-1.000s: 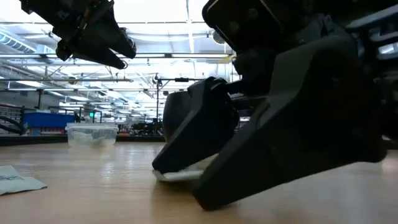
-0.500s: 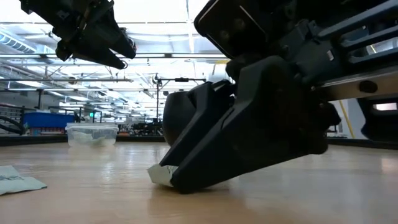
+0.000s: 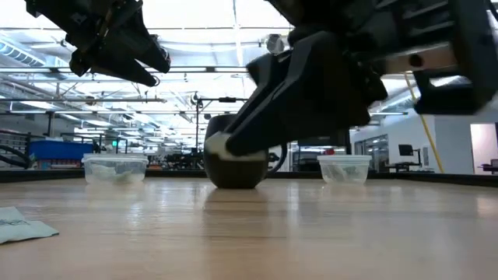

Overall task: Pick and place items into bin
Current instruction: Put the green stevia packet into the right transparent bin

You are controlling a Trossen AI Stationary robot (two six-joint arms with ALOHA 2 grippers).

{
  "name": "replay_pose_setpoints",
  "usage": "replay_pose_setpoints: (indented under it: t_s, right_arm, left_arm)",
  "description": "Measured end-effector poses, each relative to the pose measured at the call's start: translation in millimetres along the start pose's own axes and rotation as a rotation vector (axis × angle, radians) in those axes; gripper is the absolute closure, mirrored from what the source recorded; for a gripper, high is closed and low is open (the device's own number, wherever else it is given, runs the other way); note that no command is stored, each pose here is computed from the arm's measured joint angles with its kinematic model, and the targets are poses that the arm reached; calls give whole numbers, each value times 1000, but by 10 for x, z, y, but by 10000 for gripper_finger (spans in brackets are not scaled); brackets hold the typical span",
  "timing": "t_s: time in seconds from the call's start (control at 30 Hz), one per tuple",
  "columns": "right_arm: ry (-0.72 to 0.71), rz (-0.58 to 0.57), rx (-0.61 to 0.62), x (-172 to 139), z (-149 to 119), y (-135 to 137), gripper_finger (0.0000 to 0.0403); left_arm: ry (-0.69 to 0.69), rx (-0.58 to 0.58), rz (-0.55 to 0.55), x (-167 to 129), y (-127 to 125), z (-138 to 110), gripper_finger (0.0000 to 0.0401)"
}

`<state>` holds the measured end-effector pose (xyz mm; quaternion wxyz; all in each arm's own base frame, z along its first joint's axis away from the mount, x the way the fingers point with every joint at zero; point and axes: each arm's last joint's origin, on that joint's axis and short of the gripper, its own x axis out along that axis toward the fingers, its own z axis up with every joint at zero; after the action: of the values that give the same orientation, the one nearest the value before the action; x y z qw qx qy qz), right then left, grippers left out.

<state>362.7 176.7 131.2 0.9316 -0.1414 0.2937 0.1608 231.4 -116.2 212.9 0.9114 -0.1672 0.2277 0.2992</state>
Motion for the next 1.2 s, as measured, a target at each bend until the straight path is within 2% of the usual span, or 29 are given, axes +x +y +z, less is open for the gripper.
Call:
replay_pose_setpoints:
  t_s: [0.13,0.27,0.37,0.47,0.57,0.83,0.97,1.2]
  right_arm:
    - [68,-143,-40,-234,103,-91,343]
    - [142,-325,-100,-599,241,-213,344]
    - [149,-447,-91,-905,355,-324,344]
    - [135,-552,-55,-1182,349,-457,344]
    - [116,-631,9,-1415,229,-624,344]
    - [31,-844,324,-1928,-360,-1217,344]
    - [45,-847,427,-2051,-650,-1465,344]
    - [146,-890,612,-2075,-1095,-1789,344]
  left_arm:
    - [-1,-3,-2,0,-3,2,180]
    - [3,-3,-5,0,-4,1,180]
    - [4,-3,-5,-1,-4,1,181]
    - [4,-3,-5,0,-4,1,180]
    - [4,-3,-5,0,-4,1,180]
    - [12,-3,-10,0,-5,-1,180]
    - [11,-2,-8,5,-3,2,181]
    - [4,-8,-3,20,1,17,181]
